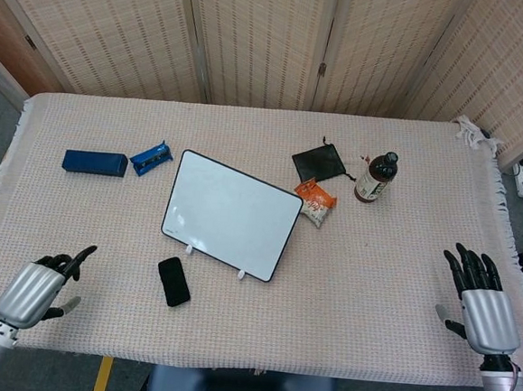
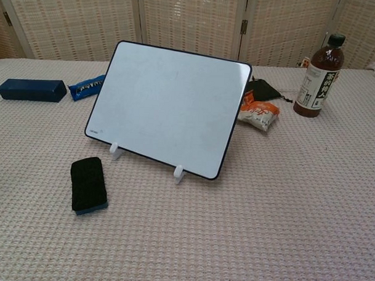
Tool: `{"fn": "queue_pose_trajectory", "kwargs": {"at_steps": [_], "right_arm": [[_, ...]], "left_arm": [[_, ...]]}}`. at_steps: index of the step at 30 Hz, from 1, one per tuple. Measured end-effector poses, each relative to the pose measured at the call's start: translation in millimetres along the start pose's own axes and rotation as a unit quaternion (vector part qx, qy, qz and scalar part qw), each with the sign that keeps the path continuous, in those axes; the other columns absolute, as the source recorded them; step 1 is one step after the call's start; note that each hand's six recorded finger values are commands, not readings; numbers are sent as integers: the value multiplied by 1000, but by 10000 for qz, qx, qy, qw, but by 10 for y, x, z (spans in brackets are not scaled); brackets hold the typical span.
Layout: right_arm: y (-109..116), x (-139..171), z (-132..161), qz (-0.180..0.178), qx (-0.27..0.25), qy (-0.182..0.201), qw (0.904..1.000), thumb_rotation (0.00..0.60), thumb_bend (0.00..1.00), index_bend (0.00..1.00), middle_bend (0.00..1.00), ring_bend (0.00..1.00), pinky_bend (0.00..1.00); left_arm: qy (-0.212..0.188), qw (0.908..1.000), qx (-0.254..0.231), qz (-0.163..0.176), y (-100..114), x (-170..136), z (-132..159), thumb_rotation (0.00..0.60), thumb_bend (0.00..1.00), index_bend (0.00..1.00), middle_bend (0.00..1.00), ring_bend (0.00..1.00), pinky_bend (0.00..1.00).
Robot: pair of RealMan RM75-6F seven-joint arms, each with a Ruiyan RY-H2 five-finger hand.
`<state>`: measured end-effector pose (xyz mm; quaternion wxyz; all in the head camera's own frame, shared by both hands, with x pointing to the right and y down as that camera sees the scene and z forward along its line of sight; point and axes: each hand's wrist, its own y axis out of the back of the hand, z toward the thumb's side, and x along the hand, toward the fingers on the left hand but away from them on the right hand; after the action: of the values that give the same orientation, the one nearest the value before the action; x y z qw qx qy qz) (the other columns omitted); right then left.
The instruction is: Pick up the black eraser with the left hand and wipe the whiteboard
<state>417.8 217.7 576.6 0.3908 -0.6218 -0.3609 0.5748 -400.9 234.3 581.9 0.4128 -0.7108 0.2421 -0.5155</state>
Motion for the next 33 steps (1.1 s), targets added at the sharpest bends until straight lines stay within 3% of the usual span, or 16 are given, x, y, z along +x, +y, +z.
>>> {"fn": "queue_pose_trajectory", "kwargs": {"at_steps": [3,8,15,28,33], "right_arm": [[-8,20,30,66,-48,63,9999,600,295,0,0,0,0],[38,115,151,106,-192,429,9988,600,294,0,0,0,0],[2,158,164,319,-267,465,9981,600,295,0,0,0,0],[0,163,154,370,-354,414,9978,600,295,0,0,0,0],[21,185,166,362,-423,499,9972,600,294,0,0,0,0]], "left_arm": [[-451,9985,276,-136,5,146,107,600,290,283,906,677,777],[-617,9963,509,-314,-9,313,167,600,287,273,978,741,820],[-682,9922,878,-569,-68,520,240,600,291,200,984,707,821],[-1189,9704,1846,-1002,-292,751,485,600,287,195,984,695,820],[-1354,9652,1970,-1061,-366,819,625,600,286,200,983,695,820]]}}
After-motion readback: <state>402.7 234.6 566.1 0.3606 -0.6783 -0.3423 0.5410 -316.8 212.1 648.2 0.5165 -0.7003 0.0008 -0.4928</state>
